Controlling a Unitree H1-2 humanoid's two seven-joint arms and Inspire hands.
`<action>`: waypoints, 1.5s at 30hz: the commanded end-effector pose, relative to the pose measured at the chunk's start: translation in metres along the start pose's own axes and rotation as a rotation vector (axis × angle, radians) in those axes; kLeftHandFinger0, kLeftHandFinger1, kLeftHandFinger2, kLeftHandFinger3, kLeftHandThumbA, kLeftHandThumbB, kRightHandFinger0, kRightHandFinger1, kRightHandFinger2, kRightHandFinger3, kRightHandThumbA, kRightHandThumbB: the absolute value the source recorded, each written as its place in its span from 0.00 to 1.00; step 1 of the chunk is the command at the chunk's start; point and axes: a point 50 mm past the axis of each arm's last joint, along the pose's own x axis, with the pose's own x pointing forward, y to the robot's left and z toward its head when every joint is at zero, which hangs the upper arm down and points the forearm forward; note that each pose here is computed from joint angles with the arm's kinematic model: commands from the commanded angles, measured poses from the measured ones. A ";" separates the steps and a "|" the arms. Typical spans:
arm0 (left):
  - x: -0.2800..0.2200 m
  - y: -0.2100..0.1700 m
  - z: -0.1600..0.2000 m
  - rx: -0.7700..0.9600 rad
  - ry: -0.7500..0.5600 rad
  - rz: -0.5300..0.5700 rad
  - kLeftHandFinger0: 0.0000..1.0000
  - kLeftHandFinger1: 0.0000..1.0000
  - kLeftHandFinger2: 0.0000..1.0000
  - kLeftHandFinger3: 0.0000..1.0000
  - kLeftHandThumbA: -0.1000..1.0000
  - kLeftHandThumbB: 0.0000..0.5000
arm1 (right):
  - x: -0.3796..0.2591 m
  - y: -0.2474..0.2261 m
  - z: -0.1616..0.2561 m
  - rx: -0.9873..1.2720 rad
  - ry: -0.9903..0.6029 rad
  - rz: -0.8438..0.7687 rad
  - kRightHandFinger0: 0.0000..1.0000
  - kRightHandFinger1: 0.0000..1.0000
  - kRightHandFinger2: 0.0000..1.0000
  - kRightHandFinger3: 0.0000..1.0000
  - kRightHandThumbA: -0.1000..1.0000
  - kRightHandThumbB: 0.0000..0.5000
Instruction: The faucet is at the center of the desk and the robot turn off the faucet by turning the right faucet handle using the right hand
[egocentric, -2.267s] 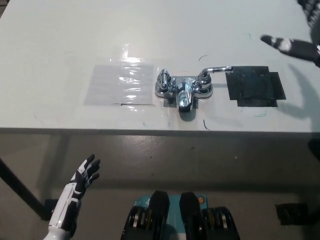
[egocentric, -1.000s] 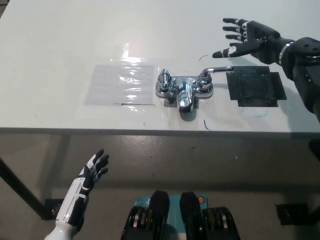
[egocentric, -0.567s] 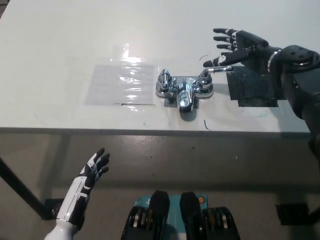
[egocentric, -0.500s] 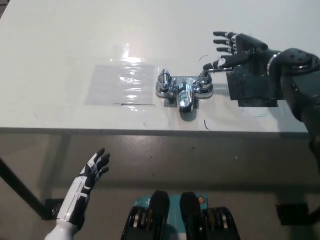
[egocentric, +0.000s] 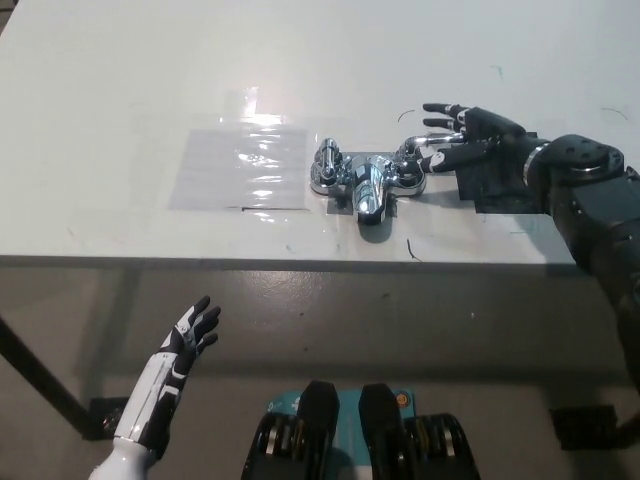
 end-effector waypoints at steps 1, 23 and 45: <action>0.005 0.005 0.008 0.031 -0.043 -0.006 1.00 1.00 1.00 1.00 0.96 0.58 | 0.002 0.001 0.029 -0.030 -0.069 0.010 1.00 1.00 1.00 1.00 1.00 0.85; -0.006 0.005 0.002 0.043 -0.022 -0.012 1.00 1.00 1.00 1.00 0.95 0.59 | 0.008 0.043 0.050 0.052 -0.238 0.279 1.00 1.00 1.00 1.00 1.00 0.87; -0.001 0.010 0.006 0.030 -0.033 -0.003 1.00 1.00 1.00 1.00 0.96 0.62 | 0.012 0.093 0.061 -0.068 -0.268 0.388 1.00 1.00 1.00 1.00 1.00 0.83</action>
